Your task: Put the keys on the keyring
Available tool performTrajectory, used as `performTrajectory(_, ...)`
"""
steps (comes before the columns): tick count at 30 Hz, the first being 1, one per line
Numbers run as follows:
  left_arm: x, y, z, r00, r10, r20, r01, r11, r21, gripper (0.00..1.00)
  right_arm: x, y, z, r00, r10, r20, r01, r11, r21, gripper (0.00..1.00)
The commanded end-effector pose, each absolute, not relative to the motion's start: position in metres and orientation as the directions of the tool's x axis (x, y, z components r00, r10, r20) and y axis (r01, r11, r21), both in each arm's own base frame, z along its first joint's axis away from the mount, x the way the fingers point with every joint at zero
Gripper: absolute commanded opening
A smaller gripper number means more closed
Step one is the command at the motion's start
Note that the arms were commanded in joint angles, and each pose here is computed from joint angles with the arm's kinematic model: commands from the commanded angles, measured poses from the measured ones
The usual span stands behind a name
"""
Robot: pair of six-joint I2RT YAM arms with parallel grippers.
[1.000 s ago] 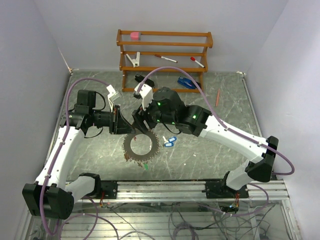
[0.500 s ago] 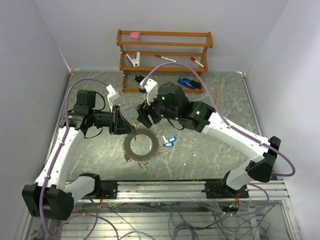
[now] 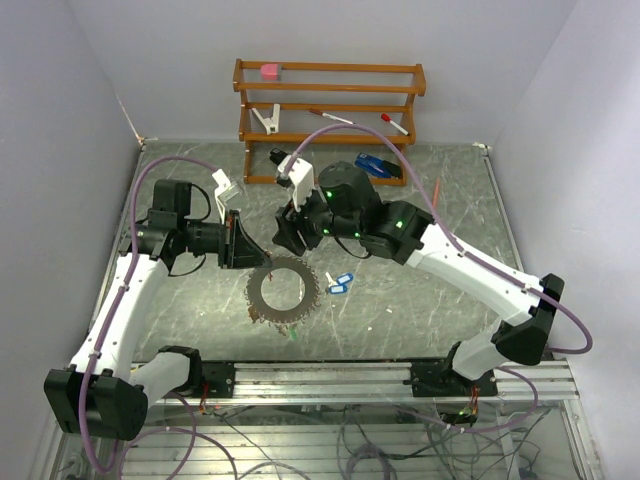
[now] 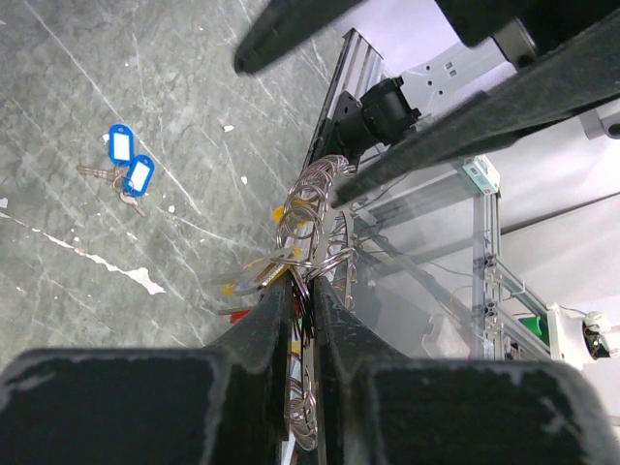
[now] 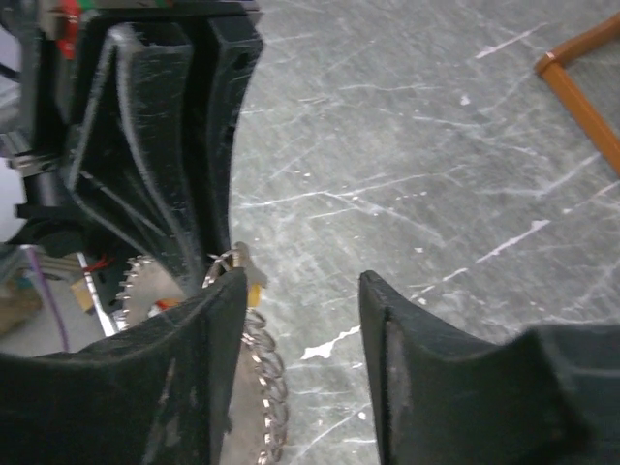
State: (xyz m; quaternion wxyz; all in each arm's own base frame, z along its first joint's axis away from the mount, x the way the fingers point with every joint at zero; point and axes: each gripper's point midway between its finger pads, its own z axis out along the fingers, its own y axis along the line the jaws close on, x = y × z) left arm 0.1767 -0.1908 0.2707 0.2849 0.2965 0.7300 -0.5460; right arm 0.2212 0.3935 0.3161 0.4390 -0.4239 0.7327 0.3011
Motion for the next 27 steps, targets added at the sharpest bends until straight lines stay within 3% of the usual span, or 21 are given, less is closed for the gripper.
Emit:
performTrajectory(1,0.177,-0.193,0.286,-0.632,0.116,-0.766,0.771,0.192,-0.607,0.07,0.197,0.396,0.329,-0.284,-0.330,-0.900,-0.913,0.380,0.149,0.45)
performTrajectory(27,0.183,-0.187,0.286,-0.583,0.154,-0.798,0.803,0.258,-0.537,0.07,0.191,0.418,0.292,-0.366,-0.377,-0.851,-0.894,0.396,0.209,0.35)
